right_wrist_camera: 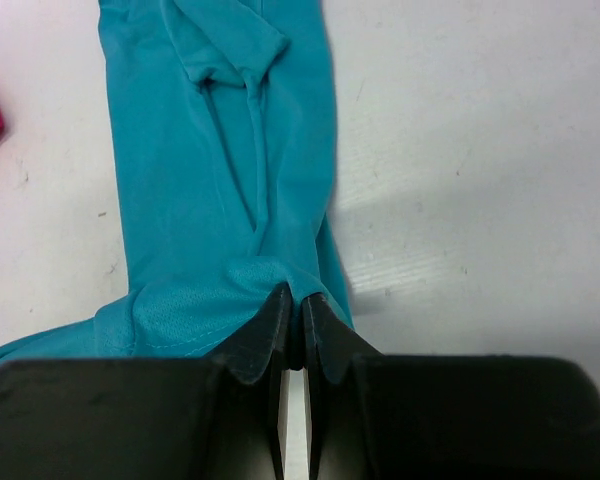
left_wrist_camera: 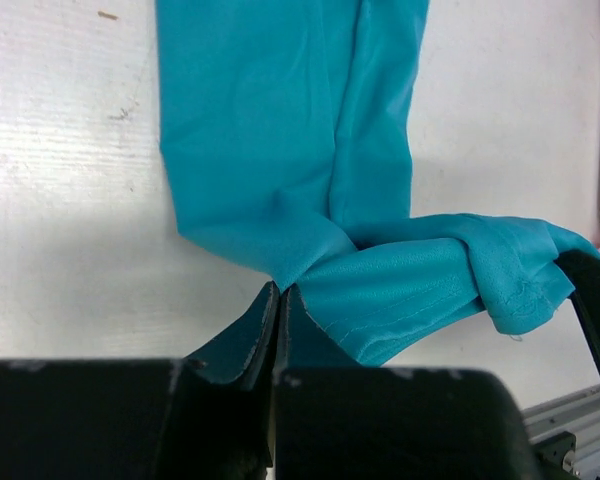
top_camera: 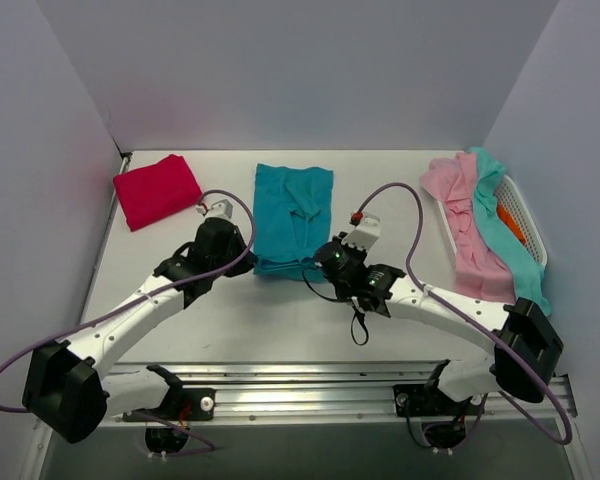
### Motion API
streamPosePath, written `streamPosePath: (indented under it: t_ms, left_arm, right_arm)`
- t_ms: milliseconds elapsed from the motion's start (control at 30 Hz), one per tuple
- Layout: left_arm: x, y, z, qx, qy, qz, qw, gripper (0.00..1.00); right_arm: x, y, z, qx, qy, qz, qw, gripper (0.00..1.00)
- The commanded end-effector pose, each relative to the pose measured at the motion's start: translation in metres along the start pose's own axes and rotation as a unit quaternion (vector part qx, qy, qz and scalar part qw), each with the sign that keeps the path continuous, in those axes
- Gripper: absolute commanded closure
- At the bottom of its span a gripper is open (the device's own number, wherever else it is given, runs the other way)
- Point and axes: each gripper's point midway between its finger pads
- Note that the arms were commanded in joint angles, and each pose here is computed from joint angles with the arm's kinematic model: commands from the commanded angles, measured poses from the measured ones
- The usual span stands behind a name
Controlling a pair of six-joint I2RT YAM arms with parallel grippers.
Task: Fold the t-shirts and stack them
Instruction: Fold the folded rectangular tshirt in 1/3 of the way
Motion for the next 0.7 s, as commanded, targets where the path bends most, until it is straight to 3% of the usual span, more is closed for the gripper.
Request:
streamPosePath:
  t_ms: [0, 300, 667]
  left_arm:
    - [0.029, 0.013, -0.001, -0.016, 0.006, -0.014, 1.000, 0.98]
    - [0.061, 0.056, 0.007, -0.030, -0.017, -0.007, 0.999, 0.98]
    - [0.094, 0.154, 0.032, -0.051, -0.035, 0.026, 0.998, 0.98]
  right_arm:
    - [0.019, 0.019, -0.002, -0.029, -0.027, -0.024, 0.999, 1.00]
    - [0.016, 0.064, 0.020, -0.037, -0.035, -0.012, 0.999, 1.00]
    - [0.024, 0.142, 0.016, -0.080, -0.036, 0.000, 0.996, 1.00]
Point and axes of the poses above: each gripper's point midway between its finger pads, its own y axis out along the fingers, its own z axis along the line the jaws close on, x = y × z, and after that the axes turned 2 degrees about y, right-handed
